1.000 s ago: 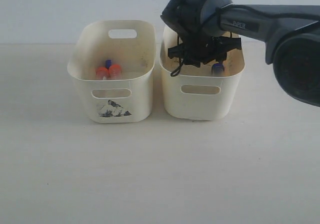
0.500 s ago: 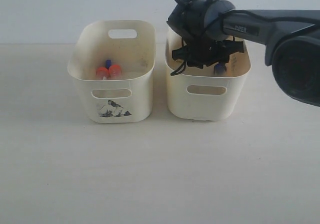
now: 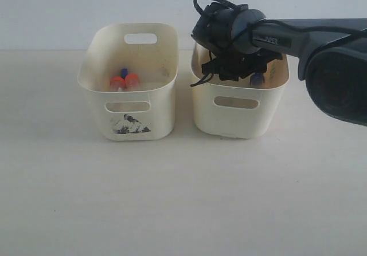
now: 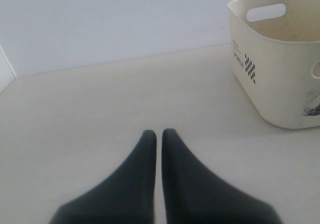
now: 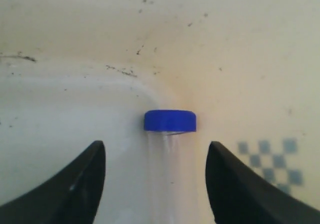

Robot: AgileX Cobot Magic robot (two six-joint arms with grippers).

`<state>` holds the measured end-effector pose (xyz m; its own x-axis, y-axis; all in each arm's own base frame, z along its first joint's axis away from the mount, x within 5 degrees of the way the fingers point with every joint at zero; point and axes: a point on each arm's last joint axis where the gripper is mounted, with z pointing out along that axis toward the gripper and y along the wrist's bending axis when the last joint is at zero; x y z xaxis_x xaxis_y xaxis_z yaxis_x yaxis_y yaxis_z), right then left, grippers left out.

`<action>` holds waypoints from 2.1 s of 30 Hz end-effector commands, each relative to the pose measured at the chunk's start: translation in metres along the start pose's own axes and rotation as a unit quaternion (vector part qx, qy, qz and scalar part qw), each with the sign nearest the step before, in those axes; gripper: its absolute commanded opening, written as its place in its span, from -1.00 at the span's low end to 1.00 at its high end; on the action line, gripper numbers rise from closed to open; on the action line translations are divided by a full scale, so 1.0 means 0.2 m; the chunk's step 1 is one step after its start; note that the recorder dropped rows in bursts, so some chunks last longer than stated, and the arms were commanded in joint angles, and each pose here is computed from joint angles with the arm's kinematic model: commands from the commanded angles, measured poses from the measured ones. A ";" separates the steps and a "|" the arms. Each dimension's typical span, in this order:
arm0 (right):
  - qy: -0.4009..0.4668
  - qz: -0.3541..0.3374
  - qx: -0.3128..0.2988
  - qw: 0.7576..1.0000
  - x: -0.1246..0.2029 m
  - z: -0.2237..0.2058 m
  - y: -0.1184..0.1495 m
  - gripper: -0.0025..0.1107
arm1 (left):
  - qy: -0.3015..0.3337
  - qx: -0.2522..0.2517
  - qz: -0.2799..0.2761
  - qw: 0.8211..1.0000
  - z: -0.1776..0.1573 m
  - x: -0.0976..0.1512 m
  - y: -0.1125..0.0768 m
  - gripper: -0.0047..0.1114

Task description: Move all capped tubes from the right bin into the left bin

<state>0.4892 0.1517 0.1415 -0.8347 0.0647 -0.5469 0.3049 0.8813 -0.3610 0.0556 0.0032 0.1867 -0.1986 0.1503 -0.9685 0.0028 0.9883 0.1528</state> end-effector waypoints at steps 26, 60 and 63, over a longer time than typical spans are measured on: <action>0.014 0.000 0.025 1.000 0.00 0.02 -0.03 0.04 | -0.010 -0.001 -0.007 1.000 0.00 -0.01 0.00 -0.84; 0.104 0.006 0.039 0.994 0.15 0.12 0.02 -0.95 | -0.010 -0.001 -0.007 1.000 0.00 -0.01 0.00 -0.84; 0.094 0.007 0.039 0.995 0.13 0.10 0.00 -0.96 | -0.010 -0.001 -0.007 1.000 0.00 -0.01 0.00 -0.84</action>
<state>0.4773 0.1470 0.1186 -0.8942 0.1576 -0.4190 0.3475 0.8343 -0.4280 0.0556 0.0032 0.1867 -0.1986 0.1503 -0.9685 0.0028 0.9883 0.1528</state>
